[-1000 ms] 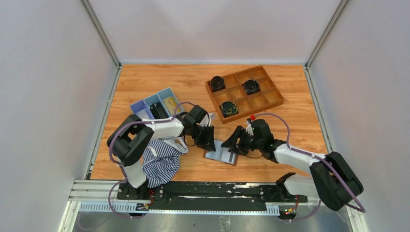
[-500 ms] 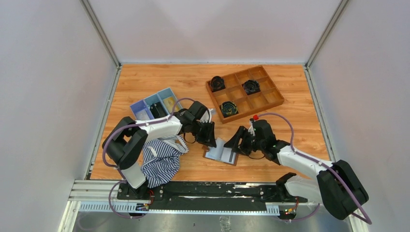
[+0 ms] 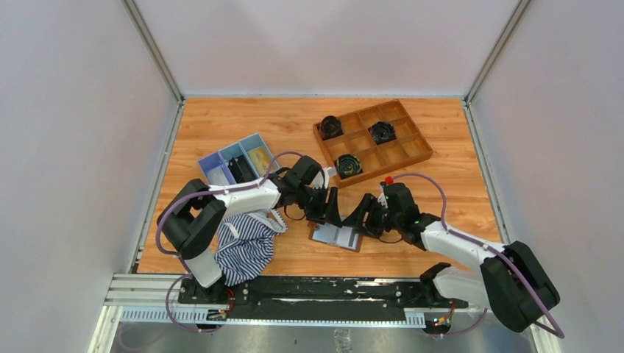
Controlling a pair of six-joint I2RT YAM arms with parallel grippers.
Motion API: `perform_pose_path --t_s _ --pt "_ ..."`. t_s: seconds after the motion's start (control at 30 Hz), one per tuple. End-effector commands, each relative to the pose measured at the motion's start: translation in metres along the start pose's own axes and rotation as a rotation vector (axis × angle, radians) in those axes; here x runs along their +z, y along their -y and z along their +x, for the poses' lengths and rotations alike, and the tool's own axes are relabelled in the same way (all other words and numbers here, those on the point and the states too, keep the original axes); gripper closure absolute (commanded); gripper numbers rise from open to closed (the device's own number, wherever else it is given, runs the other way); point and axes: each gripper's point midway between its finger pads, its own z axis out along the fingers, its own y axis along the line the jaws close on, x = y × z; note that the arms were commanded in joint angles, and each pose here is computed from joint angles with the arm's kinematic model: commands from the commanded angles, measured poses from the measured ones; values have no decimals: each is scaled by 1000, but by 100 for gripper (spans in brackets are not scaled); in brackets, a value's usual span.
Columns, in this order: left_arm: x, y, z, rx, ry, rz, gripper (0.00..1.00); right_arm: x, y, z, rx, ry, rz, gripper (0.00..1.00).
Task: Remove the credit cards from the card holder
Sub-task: Remove the credit card from the card holder.
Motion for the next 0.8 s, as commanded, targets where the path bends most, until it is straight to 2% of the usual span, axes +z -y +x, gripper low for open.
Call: perform_pose_path --t_s 0.0,0.2,0.43,0.67,0.73,0.77 --pt "-7 7 -5 34 18 -6 42 -3 6 4 -24 5 28 39" --pt "-6 1 -2 24 14 -31 40 -4 14 8 -16 4 45 39" --pt "-37 -9 -20 63 127 -201 34 -3 19 12 -13 -8 52 39" --pt "-50 -5 -28 82 167 -231 31 -3 19 13 -12 -8 48 39" --pt "-50 -5 -27 81 161 -232 28 -4 18 12 -10 -3 45 39" --pt "-50 -5 -27 82 161 -232 21 -5 18 12 -10 -1 43 39"
